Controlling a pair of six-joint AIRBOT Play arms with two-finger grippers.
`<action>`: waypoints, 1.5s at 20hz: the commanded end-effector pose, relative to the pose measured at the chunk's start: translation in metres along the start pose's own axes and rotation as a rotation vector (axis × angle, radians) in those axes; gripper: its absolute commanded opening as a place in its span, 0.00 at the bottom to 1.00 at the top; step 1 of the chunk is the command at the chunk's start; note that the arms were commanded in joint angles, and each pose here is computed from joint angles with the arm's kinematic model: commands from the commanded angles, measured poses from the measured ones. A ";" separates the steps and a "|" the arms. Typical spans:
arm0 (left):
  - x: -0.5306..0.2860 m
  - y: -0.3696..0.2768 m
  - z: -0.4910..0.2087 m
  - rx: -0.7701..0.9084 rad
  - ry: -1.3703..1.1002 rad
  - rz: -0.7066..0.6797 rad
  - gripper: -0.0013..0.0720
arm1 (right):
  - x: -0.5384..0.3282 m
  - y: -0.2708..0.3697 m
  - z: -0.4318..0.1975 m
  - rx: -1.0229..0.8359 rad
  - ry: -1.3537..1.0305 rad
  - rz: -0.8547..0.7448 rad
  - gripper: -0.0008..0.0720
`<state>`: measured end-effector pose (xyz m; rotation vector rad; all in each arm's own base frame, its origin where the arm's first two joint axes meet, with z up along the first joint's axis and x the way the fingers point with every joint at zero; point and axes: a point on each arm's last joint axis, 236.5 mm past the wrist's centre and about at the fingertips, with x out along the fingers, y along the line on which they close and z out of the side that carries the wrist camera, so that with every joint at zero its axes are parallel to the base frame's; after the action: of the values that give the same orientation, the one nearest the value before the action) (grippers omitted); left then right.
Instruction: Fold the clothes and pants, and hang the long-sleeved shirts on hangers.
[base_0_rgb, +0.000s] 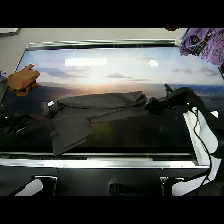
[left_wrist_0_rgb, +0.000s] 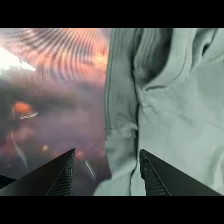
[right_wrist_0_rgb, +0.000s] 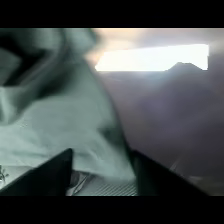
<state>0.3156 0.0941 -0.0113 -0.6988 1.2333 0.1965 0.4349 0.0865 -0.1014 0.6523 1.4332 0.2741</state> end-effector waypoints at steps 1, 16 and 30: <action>0.006 0.003 -0.016 0.026 0.050 -0.007 0.66 | 0.022 0.011 -0.009 -0.040 0.024 -0.004 0.28; 0.094 -0.011 -0.099 -0.089 0.176 -0.254 0.66 | -0.016 0.042 -0.012 -0.079 -0.011 0.029 0.06; -0.257 -0.210 0.101 0.361 -0.680 -0.504 0.04 | -0.322 0.250 0.067 -0.369 -0.722 0.159 0.06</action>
<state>0.4143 0.0504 0.1679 -0.6803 0.6748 -0.1617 0.5045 0.1087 0.1875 0.5315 0.8689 0.4102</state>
